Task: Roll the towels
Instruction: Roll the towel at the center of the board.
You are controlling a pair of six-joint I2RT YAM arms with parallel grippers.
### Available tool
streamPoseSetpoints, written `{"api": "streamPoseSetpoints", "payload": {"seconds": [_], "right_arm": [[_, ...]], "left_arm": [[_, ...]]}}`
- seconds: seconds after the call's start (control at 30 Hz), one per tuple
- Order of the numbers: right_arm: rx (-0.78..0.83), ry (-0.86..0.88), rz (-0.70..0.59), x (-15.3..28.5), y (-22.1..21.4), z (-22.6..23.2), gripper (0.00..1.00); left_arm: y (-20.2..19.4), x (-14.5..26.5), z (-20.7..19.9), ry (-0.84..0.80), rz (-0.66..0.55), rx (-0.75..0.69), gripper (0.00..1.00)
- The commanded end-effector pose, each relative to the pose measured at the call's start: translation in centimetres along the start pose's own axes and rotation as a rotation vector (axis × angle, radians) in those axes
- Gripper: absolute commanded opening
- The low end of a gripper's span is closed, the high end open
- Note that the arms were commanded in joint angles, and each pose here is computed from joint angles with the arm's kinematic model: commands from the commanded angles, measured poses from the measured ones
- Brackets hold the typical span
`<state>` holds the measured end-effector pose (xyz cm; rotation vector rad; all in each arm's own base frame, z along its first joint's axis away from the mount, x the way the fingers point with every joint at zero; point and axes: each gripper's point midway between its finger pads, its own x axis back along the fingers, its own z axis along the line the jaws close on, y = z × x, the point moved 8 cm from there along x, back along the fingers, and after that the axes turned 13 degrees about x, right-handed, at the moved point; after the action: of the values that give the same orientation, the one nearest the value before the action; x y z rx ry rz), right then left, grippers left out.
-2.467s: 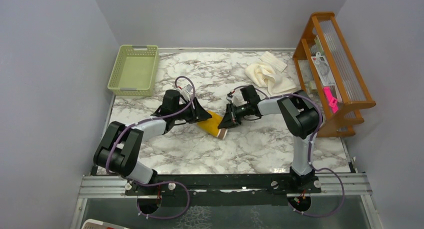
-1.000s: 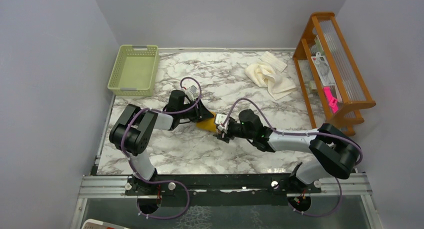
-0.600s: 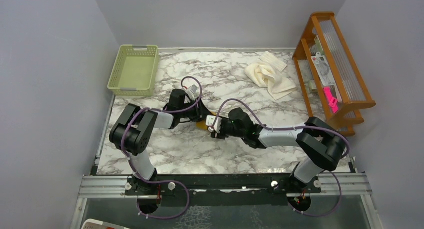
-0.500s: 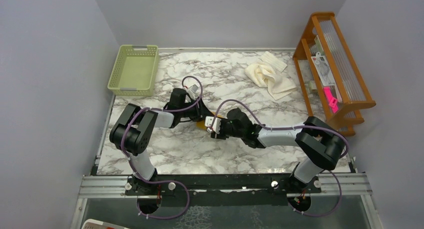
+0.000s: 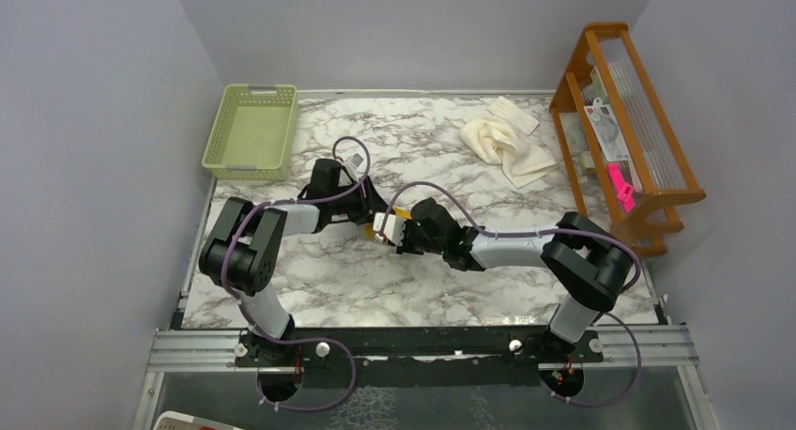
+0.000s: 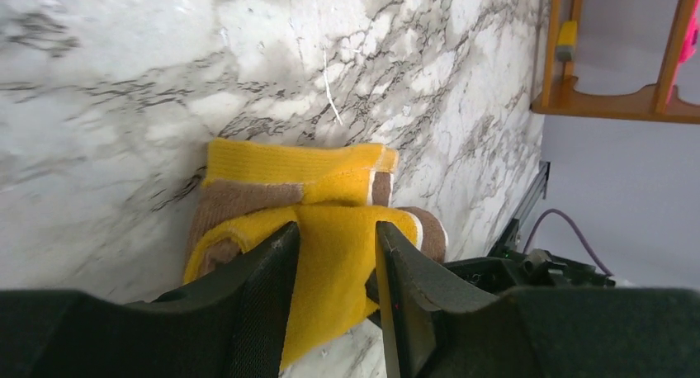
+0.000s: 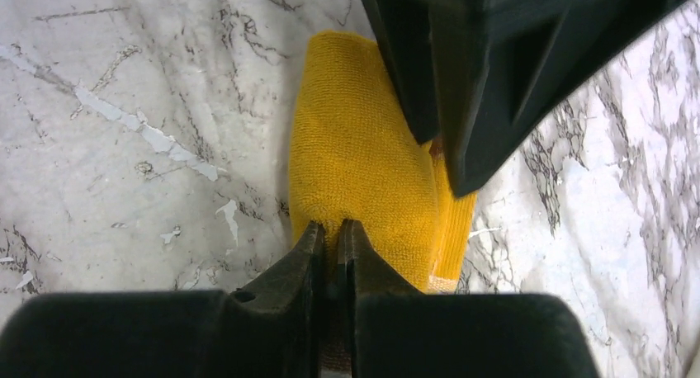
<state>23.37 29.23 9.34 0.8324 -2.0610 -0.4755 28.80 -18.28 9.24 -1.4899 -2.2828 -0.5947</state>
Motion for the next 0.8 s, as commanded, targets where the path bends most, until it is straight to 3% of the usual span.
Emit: {"api": "streamPoseSetpoints", "payload": {"seconds": [0.0, 0.27, 0.53, 0.77], "right_arm": [[-0.112, 0.000, 0.107, 0.3, -1.3, 0.8, 0.01], [-0.431, 0.034, -0.005, 0.4, 1.0, -1.3, 0.01], [-0.754, 0.116, -0.161, 1.6, 0.8, -5.5, 0.01], [-0.980, 0.172, -0.184, 1.6, -1.4, -5.8, 0.01]], "left_arm": [[2.0, 3.7, -1.8, -0.020, -0.055, 0.022, 0.44], [4.5, 9.3, -3.6, 0.032, -0.210, -0.055, 0.49], [2.6, 8.8, -1.6, 0.019, -0.194, 0.009, 0.50], [0.7, 7.9, -0.1, -0.005, -0.187, 0.091, 0.50]]}}
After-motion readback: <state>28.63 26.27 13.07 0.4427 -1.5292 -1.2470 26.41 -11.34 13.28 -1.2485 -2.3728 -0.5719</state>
